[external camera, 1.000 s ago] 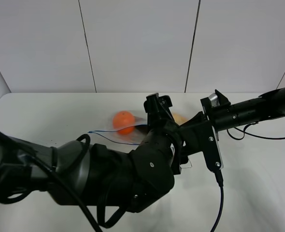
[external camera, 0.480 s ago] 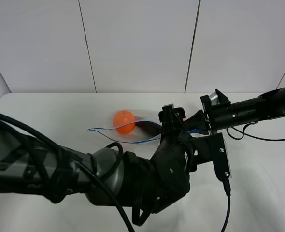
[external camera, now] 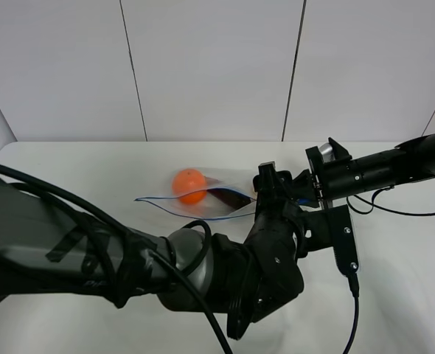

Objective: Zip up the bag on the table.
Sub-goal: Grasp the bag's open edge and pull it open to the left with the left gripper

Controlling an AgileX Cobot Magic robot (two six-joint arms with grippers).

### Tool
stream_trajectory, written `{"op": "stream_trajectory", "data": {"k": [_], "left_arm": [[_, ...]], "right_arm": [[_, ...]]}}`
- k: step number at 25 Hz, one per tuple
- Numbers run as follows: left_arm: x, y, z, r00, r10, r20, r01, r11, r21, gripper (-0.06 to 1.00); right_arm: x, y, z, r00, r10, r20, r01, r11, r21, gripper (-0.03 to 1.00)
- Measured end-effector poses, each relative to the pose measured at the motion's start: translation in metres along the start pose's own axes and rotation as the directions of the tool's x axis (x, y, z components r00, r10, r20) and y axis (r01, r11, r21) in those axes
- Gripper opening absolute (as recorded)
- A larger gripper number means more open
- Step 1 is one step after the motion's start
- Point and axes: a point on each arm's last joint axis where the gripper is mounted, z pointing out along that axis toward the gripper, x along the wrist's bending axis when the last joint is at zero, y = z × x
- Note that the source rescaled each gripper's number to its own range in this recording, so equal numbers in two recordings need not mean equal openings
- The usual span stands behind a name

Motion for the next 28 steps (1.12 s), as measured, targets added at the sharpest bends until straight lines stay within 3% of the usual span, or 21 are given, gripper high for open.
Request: {"op": "stream_trajectory", "data": {"k": [4,9,21,28], "left_arm": [[0.0023,-0.0035,0.0033,1.000,-0.002,-0.008,0.002,1.000,0.014,0.77],[0.0034,-0.0040,0.0041,1.000,-0.004,-0.011,0.005,1.000,0.017,0.62],[0.0028,-0.0037,0.0041,0.999,0.033,-0.005,-0.033,0.999,0.013,0.54],[0.0020,-0.0032,0.0041,0.999,0.036,0.004,-0.036,0.999,0.007,0.42]], "right_arm": [[-0.0003,-0.0005,0.0000,1.000,-0.002,0.004,0.002,1.000,0.005,0.00],[-0.0004,-0.0005,0.0000,1.000,-0.002,0.004,0.002,1.000,0.006,0.00],[-0.0004,-0.0005,0.0000,1.000,-0.001,0.004,0.001,1.000,0.005,0.00],[-0.0004,-0.0005,0.0000,1.000,0.000,0.004,0.000,1.000,0.005,0.00]]}}
